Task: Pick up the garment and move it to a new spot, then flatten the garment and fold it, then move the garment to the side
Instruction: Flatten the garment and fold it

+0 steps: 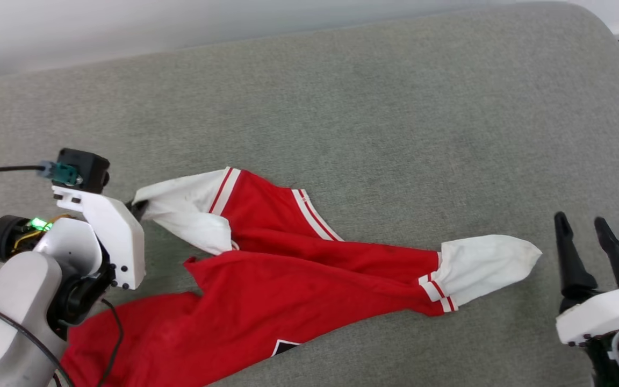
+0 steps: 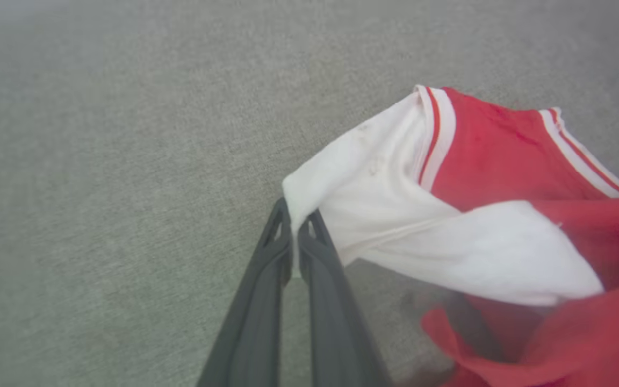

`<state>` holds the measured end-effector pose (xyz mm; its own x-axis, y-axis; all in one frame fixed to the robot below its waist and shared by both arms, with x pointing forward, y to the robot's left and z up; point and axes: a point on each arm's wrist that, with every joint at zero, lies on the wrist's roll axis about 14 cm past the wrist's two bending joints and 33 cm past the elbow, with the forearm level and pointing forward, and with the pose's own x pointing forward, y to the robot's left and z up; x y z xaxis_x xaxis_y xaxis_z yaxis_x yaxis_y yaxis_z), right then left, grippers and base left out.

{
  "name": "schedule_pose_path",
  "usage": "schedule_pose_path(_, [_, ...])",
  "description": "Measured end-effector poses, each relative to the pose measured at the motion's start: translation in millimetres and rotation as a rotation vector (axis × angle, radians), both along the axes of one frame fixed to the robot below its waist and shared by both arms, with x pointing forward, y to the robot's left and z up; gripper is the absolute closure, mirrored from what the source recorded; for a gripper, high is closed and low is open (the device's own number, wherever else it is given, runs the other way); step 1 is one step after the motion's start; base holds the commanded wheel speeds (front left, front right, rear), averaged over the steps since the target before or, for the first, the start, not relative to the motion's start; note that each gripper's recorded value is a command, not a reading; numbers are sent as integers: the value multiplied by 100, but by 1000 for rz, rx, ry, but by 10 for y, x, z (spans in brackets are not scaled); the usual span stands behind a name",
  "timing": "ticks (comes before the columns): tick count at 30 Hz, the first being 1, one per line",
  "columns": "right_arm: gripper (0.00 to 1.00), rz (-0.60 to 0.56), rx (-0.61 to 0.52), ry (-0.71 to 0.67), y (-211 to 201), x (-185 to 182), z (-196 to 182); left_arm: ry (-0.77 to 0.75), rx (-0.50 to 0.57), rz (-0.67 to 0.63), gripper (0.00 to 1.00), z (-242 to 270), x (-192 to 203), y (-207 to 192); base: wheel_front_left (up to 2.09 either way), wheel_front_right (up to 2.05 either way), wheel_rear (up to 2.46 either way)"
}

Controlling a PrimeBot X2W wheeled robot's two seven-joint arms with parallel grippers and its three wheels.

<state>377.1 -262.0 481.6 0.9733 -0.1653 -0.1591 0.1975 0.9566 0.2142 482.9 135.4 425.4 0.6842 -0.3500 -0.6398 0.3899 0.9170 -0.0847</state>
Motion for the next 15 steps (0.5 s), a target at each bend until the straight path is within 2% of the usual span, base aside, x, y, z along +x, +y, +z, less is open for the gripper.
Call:
schedule_pose_path(7, [0, 38, 20, 239, -119, -70, -294, -228, -16, 94, 100, 546, 25, 264, 0, 0, 0])
schedule_pose_path(14, [0, 180, 40, 521, 64, -22, -610, -341, -18, 113, 100, 891, -60, 340, 0, 0, 0])
schedule_pose_path(15, [0, 209, 46, 596, 110, -6, -719, -344, -19, 109, 100, 889, -74, 324, 0, 0, 0])
